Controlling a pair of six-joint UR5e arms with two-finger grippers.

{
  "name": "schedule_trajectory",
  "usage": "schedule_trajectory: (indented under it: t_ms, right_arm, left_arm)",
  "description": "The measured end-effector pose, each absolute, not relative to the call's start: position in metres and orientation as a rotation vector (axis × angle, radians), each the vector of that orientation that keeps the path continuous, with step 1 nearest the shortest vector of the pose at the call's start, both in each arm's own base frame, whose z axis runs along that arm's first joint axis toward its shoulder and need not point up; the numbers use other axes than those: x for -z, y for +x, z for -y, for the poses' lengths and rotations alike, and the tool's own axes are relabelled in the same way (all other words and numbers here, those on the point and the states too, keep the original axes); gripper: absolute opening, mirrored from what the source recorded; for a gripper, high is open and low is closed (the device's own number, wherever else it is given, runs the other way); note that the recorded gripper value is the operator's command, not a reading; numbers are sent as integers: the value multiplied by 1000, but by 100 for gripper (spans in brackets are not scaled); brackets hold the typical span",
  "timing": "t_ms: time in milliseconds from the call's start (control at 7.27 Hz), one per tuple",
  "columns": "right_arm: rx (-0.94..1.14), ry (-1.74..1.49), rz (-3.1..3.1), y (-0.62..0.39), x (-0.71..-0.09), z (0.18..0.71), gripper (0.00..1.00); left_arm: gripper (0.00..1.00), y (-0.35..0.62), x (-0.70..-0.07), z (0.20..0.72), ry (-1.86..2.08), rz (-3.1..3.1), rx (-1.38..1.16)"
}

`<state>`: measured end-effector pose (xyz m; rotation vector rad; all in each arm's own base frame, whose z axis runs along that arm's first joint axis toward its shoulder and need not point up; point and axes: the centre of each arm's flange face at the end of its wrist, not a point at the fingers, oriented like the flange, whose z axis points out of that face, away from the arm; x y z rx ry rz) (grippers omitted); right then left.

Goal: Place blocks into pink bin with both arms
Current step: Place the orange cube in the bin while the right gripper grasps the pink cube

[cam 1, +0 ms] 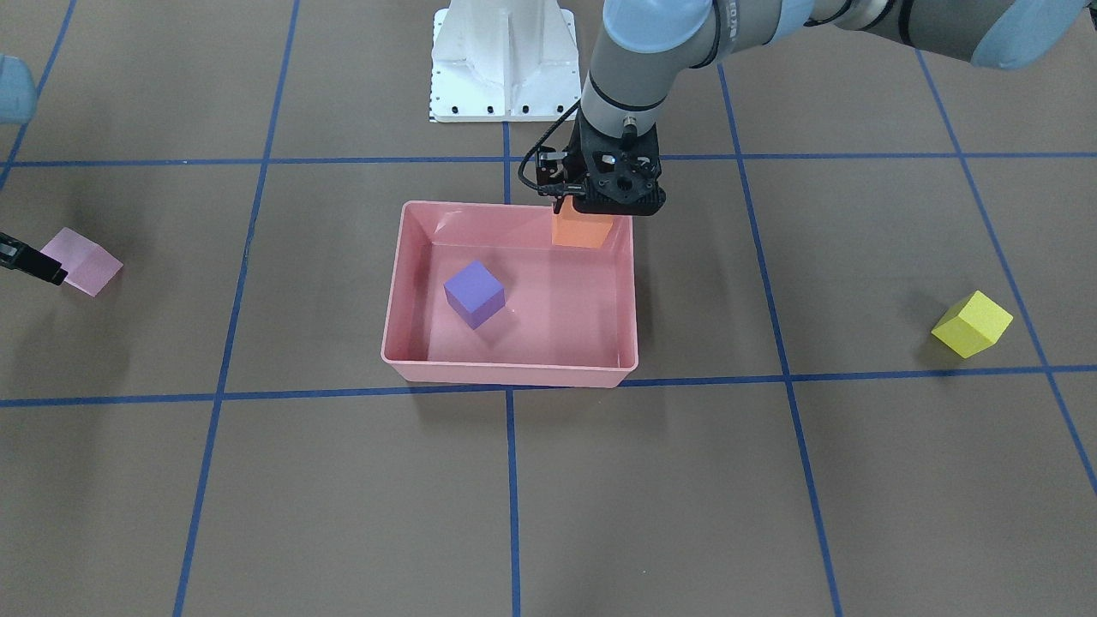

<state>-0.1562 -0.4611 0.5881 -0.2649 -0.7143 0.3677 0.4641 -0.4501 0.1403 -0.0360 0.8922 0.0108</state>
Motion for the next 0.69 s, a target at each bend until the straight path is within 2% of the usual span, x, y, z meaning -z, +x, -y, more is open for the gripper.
schedule_trajectory:
  t_ms: [688]
  right_arm:
    - [-374,-298,714,-181,-598,444,100]
  left_arm:
    - [0,498,-155,442,-43,-843,-28]
